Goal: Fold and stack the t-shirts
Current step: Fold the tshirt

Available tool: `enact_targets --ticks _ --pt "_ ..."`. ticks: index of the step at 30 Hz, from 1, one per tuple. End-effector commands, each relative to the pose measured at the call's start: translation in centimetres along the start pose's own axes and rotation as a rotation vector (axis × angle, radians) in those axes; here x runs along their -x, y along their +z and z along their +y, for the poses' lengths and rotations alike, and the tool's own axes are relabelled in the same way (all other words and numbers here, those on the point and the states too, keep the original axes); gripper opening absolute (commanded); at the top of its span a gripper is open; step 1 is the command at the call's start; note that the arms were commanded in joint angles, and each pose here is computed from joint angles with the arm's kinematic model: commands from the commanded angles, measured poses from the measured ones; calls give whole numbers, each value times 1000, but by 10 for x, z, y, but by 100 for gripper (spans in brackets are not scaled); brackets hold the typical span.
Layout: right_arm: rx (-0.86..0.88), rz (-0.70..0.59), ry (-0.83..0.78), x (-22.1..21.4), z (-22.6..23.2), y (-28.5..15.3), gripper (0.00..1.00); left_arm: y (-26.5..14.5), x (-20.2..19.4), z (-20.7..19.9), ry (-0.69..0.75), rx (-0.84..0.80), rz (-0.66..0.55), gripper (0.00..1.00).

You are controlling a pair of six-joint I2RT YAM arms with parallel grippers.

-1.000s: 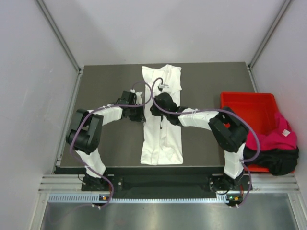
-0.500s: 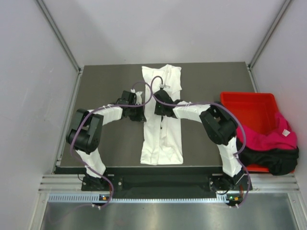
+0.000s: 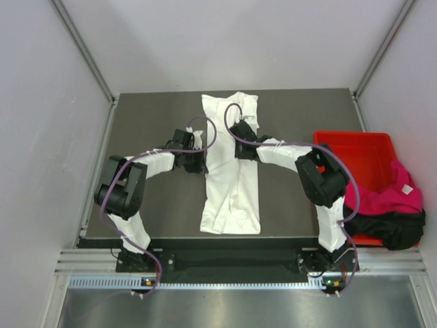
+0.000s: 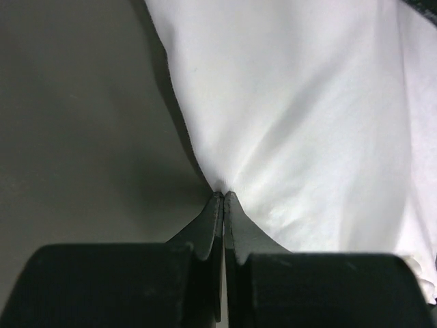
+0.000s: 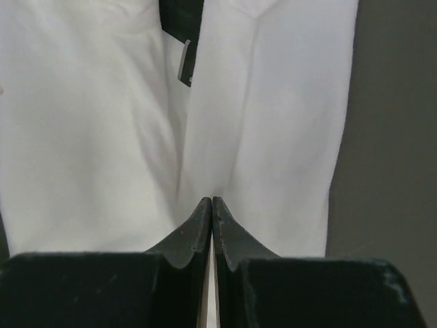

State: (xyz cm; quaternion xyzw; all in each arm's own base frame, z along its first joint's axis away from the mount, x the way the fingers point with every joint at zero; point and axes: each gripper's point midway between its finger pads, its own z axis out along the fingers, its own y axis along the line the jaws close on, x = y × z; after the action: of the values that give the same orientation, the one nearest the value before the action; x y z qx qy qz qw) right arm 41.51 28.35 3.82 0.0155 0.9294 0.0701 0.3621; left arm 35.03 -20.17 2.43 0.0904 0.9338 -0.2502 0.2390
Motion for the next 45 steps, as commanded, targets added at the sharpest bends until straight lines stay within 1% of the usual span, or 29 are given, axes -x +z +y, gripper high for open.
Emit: enact_targets --ticks 1,4,6,7,9,10,11,14,15,18,20,22,23,24,26,27,28,32,37,39,41,42,43,45 --pt "52 -79 -89 34 15 -36 2 5 -1 5 0 4 3 0" --pt "124 -105 -143 31 42 -63 5 6 -1 4 -3 -4 6 0" --pt "161 -113 -146 23 53 -77 8 5 0 3 0 -5 5 0" --pt "197 -103 -156 12 66 -85 9 5 -1 4 -2 -2 7 0" --pt "215 -59 -128 -11 70 -89 10 4 0 3 0 -4 3 0" --pt "248 -24 -119 -25 78 -93 11 4 0 3 1 -4 2 0" --pt "256 15 -77 -43 77 -92 11 3 1 3 1 -3 0 0" --pt "336 100 -18 -81 88 -98 11 1 3 3 6 2 -10 0" --pt "360 140 -22 -97 94 -100 11 1 4 3 7 3 -14 0" --pt "342 202 -22 -125 90 -95 10 0 4 2 5 2 -12 0" --pt "311 225 -20 -134 82 -93 9 0 4 3 6 5 -13 0" --pt "235 195 -28 -129 66 -91 9 0 3 3 6 7 -12 0" --pt "176 205 -41 -133 50 -92 9 0 3 3 6 7 -12 0" --pt "137 167 -43 -125 41 -95 9 -1 4 2 8 3 -12 0" --pt "80 173 -63 -130 20 -100 8 -1 4 3 6 6 -12 0" --pt "70 155 -58 -124 15 -105 8 -2 5 3 9 6 -16 0" --pt "46 168 -69 -129 5 -108 8 -2 5 3 9 7 -15 0" --pt "35 133 -60 -118 -8 -121 8 -3 5 2 8 1 -15 0" --pt "114 87 -80 -95 9 -144 9 -1 3 0 3 -14 -6 0" --pt "154 73 -112 -96 20 -152 9 1 1 1 -2 -16 4 0" --pt "242 42 -151 -96 43 -157 11 1 2 1 0 -15 2 0" --pt "325 59 -180 -106 63 -165 14 1 2 1 0 -15 2 0" --pt "410 36 -190 -104 83 -168 15 1 2 1 0 -13 2 0" --pt "487 98 -211 -123 103 -168 17 1 2 1 -1 -12 1 0"
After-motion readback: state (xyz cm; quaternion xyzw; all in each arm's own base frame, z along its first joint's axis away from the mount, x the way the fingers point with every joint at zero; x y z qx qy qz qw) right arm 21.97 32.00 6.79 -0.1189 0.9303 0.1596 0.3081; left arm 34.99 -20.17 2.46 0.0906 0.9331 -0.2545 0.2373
